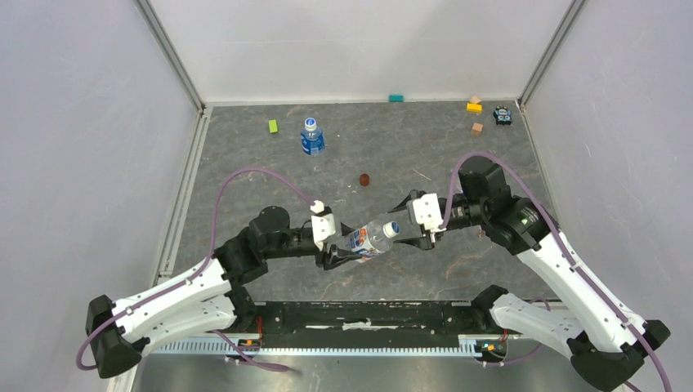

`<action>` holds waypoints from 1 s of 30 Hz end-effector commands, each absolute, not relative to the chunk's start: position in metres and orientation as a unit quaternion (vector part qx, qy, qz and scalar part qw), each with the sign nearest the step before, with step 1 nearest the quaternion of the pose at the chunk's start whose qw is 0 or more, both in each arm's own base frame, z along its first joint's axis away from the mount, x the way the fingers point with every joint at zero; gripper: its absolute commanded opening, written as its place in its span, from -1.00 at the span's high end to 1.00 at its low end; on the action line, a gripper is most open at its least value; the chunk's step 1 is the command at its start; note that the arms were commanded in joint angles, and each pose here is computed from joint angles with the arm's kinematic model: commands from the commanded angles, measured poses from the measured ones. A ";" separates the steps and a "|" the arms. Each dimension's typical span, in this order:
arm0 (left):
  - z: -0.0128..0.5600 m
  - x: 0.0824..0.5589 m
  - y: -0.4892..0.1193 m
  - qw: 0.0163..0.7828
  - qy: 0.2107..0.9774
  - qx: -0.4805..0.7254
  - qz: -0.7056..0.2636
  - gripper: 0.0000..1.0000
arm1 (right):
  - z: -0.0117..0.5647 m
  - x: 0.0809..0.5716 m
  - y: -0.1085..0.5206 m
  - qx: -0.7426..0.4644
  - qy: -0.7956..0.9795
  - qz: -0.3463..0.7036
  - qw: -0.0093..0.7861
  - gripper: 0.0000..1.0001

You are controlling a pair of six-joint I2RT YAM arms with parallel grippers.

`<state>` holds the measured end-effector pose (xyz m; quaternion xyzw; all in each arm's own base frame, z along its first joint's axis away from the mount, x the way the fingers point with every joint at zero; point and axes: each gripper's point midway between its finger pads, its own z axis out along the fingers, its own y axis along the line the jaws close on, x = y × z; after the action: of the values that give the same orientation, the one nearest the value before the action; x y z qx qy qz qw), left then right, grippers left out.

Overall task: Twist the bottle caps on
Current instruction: Screw the bottle cap onto the plastic bottle.

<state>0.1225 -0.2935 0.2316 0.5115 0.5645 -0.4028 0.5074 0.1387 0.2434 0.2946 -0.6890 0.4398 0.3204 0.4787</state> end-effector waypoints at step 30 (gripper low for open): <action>0.267 0.118 -0.295 0.538 0.509 0.540 -0.400 0.96 | 0.294 0.127 0.247 -0.700 0.430 0.363 0.440 0.96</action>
<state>0.1151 -0.2908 0.2301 0.5372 0.5551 -0.4007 0.4926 0.1260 0.2443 0.2846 -0.7095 0.4232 0.3495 0.4420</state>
